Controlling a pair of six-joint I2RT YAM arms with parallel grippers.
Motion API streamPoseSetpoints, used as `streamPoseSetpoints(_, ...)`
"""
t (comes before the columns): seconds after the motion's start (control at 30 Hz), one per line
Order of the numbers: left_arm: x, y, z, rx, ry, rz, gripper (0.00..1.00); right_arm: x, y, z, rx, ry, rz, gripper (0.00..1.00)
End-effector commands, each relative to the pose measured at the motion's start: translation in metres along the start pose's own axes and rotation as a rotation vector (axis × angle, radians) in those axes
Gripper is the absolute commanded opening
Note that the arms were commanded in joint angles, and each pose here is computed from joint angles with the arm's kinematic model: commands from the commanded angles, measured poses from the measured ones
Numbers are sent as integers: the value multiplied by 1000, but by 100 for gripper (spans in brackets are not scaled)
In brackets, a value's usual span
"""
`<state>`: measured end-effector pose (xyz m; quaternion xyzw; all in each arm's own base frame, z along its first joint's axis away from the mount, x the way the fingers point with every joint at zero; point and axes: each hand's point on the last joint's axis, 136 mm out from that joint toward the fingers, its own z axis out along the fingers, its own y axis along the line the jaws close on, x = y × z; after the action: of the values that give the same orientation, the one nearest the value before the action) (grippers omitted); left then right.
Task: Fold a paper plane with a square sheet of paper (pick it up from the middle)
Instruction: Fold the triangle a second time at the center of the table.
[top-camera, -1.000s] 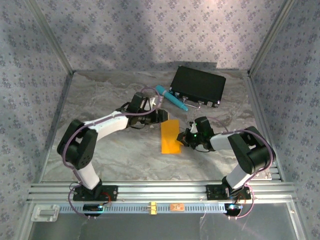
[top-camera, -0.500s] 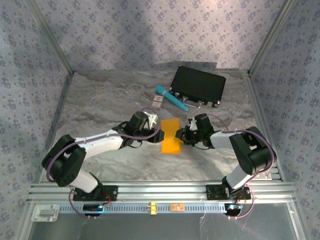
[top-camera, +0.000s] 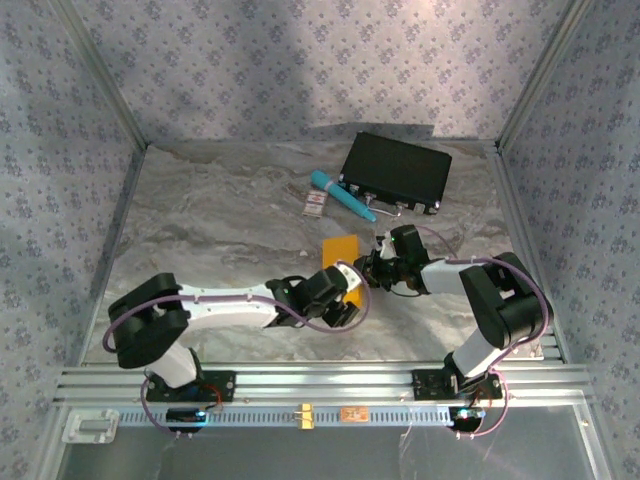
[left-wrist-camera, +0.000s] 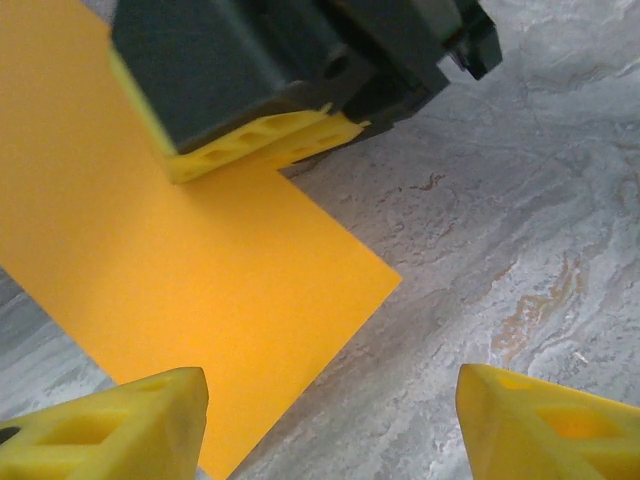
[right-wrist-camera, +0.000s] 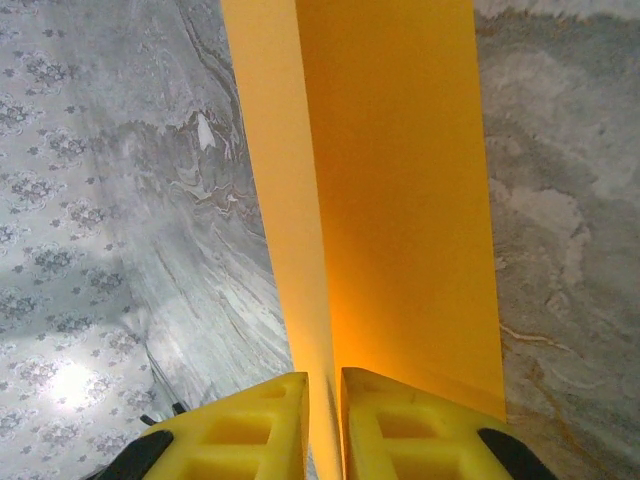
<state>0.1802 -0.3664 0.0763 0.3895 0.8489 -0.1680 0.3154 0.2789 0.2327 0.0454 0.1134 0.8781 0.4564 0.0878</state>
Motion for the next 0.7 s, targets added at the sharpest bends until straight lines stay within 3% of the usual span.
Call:
streamPoseSetpoints(0.0,-3,0,5,-121,9,137,68,0,2,1,-1,19,1,17)
streamPoseSetpoints(0.13,-3,-12,13,-159,18,213,70,-1,1,1,3,17,5,17)
streamPoseSetpoints(0.37,-4,0,19,-270,21,244,70,0,0,0,6,17,9,17)
streamPoseSetpoints(0.67,-9,2,25,-299,11,257,67,0,-1,0,6,16,10,17)
